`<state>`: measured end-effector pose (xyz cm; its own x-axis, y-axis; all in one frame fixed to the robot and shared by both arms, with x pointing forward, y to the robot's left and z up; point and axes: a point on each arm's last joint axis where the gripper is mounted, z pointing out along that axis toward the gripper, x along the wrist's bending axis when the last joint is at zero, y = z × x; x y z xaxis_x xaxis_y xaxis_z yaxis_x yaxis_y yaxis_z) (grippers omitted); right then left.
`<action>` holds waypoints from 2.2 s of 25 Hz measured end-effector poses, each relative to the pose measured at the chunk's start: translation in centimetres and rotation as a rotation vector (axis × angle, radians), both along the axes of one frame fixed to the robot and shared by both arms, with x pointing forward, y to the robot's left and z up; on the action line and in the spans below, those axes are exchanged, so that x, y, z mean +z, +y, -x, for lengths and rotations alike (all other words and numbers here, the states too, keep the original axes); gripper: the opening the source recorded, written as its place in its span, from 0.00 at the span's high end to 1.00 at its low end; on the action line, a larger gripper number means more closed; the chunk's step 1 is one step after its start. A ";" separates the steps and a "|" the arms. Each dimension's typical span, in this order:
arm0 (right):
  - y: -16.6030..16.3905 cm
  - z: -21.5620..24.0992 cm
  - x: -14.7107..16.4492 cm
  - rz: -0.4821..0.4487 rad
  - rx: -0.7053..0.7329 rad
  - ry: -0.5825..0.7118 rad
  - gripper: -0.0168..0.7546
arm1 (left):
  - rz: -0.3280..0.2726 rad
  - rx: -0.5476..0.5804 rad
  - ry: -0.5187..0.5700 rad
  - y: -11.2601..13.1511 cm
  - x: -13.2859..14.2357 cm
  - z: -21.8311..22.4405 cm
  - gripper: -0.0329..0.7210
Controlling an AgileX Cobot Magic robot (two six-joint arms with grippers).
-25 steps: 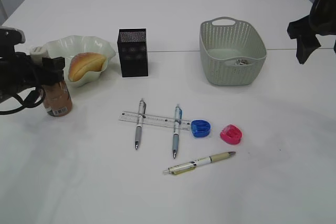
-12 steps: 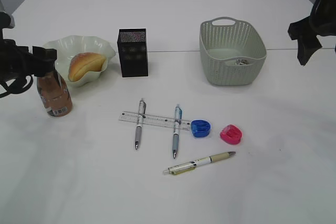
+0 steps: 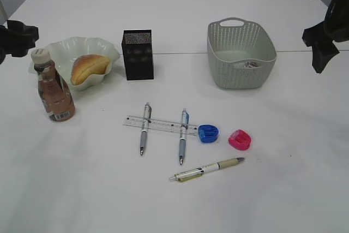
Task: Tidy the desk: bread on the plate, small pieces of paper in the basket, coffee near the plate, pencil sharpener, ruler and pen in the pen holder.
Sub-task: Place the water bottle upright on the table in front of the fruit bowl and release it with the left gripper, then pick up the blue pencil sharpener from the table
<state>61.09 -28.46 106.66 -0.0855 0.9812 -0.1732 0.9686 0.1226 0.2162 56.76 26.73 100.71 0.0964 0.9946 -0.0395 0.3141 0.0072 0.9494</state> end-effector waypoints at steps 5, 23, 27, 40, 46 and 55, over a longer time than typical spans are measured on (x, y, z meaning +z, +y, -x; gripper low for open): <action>0.3 0.0 -0.1 -0.037 -0.001 0.005 0.25 | 0.011 0.014 0.051 0.2 1.9 1.6 0.29; 2.1 1.0 1.5 -0.253 -0.023 -0.018 0.25 | 0.026 0.022 0.322 0.7 6.3 7.8 0.32; 2.1 2.0 3.4 -0.263 -0.017 -0.065 0.25 | 0.023 0.018 0.408 0.7 7.1 8.4 0.32; 2.1 6.4 7.0 -0.320 -0.006 -0.149 0.25 | -0.008 0.000 0.706 0.7 10.5 10.8 0.32; 2.0 9.8 6.5 -0.330 -0.011 -0.122 0.25 | 0.003 0.021 0.864 0.9 10.6 12.4 0.33; 1.8 12.0 5.8 -0.316 0.036 -0.102 0.25 | 0.008 0.028 0.909 0.9 10.5 12.9 0.35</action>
